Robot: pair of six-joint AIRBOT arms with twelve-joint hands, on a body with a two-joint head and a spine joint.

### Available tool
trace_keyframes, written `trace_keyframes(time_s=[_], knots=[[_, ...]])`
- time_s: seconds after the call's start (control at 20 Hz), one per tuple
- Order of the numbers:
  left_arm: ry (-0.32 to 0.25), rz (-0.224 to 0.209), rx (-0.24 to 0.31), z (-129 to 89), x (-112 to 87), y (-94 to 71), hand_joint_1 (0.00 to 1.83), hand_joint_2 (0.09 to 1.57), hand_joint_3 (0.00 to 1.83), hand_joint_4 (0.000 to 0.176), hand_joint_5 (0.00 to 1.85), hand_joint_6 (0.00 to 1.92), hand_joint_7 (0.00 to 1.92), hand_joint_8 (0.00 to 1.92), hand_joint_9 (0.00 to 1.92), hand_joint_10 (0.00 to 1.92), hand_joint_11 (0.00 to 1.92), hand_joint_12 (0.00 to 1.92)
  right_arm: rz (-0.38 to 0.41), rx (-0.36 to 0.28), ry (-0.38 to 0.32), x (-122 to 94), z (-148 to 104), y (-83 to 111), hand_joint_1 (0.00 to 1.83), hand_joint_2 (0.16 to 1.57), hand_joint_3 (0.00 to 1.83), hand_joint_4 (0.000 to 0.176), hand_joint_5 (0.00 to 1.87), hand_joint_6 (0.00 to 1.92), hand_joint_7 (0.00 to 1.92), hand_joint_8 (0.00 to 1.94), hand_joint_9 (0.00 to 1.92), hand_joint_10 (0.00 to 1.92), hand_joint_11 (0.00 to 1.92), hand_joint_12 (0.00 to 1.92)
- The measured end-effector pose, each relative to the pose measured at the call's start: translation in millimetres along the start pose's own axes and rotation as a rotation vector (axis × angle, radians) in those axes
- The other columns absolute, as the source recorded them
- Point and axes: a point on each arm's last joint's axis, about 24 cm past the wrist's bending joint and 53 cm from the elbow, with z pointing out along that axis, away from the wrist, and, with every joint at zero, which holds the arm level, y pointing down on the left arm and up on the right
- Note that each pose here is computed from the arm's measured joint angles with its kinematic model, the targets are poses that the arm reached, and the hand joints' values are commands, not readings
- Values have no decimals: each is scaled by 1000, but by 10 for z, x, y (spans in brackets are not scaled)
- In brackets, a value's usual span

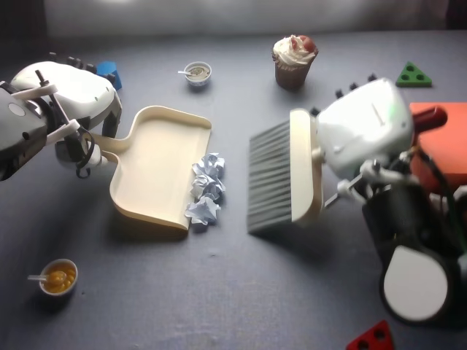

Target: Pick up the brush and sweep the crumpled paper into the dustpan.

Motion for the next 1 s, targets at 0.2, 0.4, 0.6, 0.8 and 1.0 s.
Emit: trace_keyframes(time_s=[0.2, 0.4, 0.6, 0.8, 1.0], knots=[[-1, -2, -1, 1, -6, 1, 1105, 1138, 1, 0, 941, 1040, 434, 1, 319, 1, 296, 18, -83, -4, -7, -236, 62, 8, 1557, 1202, 1, 105, 1047, 1921, 1095, 1941, 1117, 1921, 1136, 1921], [0, -5, 4, 7, 3, -31, 1095, 1138, 1, 0, 943, 1037, 466, 2, 352, 3, 314, 26, -152, -38, -50, -666, 110, 172, 1626, 1146, 0, 140, 1063, 1921, 1091, 1941, 1092, 1921, 1124, 1921], [-1, -5, 4, 7, 2, -30, 1093, 1139, 2, 0, 941, 1041, 473, 3, 355, 3, 323, 31, -187, -77, -57, -832, 82, 332, 1677, 1126, 0, 152, 1074, 1921, 1101, 1941, 1109, 1921, 1122, 1921], [-1, -6, 6, 8, -4, -38, 1091, 1143, 1, 0, 932, 1054, 469, 5, 361, 4, 320, 30, -246, -113, -25, -911, 72, 490, 1699, 1126, 0, 159, 1084, 1921, 1119, 1941, 1136, 1921, 1130, 1921], [-2, -7, 4, 8, -5, -35, 1095, 1140, 0, 0, 940, 1044, 458, 2, 344, 1, 309, 26, -468, -149, 25, -761, 36, 679, 1688, 1126, 0, 163, 1093, 1921, 1122, 1941, 1136, 1921, 1121, 1921]])
